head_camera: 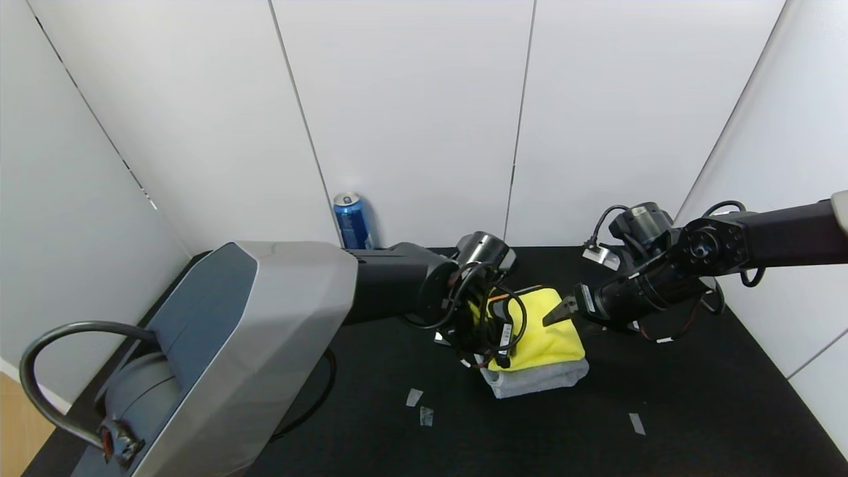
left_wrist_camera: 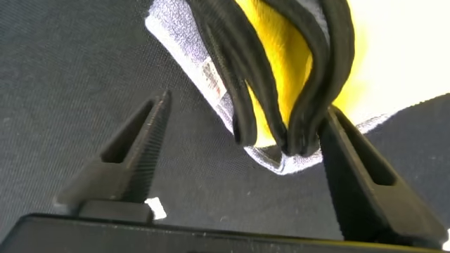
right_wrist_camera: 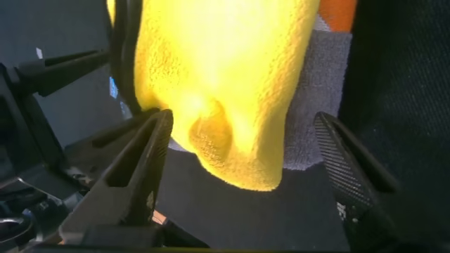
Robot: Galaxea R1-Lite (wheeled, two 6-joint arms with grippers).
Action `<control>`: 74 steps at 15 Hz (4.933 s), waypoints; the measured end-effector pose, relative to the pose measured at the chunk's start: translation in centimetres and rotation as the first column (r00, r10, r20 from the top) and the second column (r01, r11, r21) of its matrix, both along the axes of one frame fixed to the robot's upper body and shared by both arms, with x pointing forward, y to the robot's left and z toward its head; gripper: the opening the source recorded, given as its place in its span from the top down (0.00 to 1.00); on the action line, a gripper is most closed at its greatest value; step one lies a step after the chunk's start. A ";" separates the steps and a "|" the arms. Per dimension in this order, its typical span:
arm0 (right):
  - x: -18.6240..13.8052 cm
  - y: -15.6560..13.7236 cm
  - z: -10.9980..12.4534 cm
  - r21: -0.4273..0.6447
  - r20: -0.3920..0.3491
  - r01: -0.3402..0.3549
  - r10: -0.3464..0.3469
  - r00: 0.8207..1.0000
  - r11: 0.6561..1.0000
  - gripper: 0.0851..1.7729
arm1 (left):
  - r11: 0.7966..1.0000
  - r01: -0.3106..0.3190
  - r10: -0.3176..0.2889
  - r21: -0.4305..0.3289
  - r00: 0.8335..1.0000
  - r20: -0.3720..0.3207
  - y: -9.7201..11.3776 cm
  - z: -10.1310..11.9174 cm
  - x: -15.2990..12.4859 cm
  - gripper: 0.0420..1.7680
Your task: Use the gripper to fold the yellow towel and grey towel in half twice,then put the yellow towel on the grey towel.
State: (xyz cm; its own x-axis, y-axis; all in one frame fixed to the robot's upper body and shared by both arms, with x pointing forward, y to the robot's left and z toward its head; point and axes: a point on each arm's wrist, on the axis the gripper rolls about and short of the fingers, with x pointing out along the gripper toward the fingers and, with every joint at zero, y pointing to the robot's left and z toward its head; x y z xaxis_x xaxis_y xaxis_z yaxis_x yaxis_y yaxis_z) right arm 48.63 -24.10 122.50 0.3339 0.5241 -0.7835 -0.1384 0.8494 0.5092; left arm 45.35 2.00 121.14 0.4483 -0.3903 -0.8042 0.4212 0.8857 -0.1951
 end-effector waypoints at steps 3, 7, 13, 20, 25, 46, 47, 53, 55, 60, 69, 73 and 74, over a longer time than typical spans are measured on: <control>-0.6 0.1 1.4 0.011 0.020 0.001 -0.001 1.000 1.000 0.16 | 0.998 -0.034 0.034 0.058 0.999 0.001 0.7 0.9 -0.6 0.16; -0.6 0.1 1.4 0.011 0.020 0.001 -0.001 1.000 1.000 0.16 | 0.998 -0.034 0.034 0.058 0.999 0.001 0.7 0.9 -0.6 0.16; -0.6 0.1 1.5 0.012 0.020 0.001 -0.002 1.000 1.000 0.16 | 0.998 -0.034 0.034 0.058 0.999 0.001 0.7 0.9 -0.6 0.15; -5.8 0.0 7.6 0.044 0.077 0.003 -0.007 0.997 0.999 0.05 | 0.997 -0.059 0.057 0.053 0.998 0.038 4.1 8.3 -4.8 0.04; -8.9 0.1 9.7 0.066 0.106 0.001 -0.008 0.994 0.998 0.04 | 0.995 -0.076 0.073 0.061 0.996 0.059 6.5 10.4 -7.4 0.04; -20.1 -2.0 14.8 0.041 0.220 0.059 -0.067 0.973 0.997 0.04 | 0.988 -0.151 0.153 -0.020 0.975 0.164 17.6 16.8 -18.2 0.03; -20.4 -2.1 14.9 0.042 0.223 0.059 -0.067 0.973 0.997 0.04 | 0.988 -0.153 0.155 -0.025 0.973 0.169 17.9 16.9 -18.5 0.03; -22.1 -3.1 15.1 -0.050 0.272 0.153 -0.134 0.953 0.987 0.04 | 0.985 -0.170 0.173 -0.034 0.969 0.178 19.9 17.4 -20.5 0.03; -22.8 -3.4 14.9 -0.073 0.287 0.160 -0.133 0.949 0.984 0.04 | 0.981 -0.188 0.193 -0.047 0.962 0.194 20.9 17.9 -21.2 0.03; -25.1 -4.8 15.2 -0.083 0.343 0.190 -0.151 0.927 0.978 0.04 | 0.961 -0.273 0.274 -0.041 0.922 0.274 23.3 18.4 -23.2 0.03; -30.1 -8.0 15.3 -0.092 0.477 0.300 -0.223 0.850 0.949 0.04 | 0.920 -0.374 0.389 -0.114 0.845 0.368 27.9 18.7 -27.9 0.03; -32.8 -8.5 14.9 -0.068 0.522 0.328 -0.247 0.817 0.942 0.04 | 0.905 -0.405 0.420 -0.131 0.807 0.415 29.4 18.3 -30.3 0.03; -33.5 -8.6 14.8 -0.062 0.531 0.338 -0.255 0.808 0.939 0.04 | 0.900 -0.415 0.432 -0.136 0.796 0.424 29.8 18.1 -30.9 0.03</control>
State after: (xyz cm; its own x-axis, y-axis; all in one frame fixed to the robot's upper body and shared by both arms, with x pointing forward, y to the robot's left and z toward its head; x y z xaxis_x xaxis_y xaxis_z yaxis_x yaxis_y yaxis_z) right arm 15.14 -32.72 137.33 0.8252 0.2270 -0.5172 -0.0708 0.9500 0.3040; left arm 14.44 31.80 139.24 0.8729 -0.1034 -0.4769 0.0536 0.9917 -0.1170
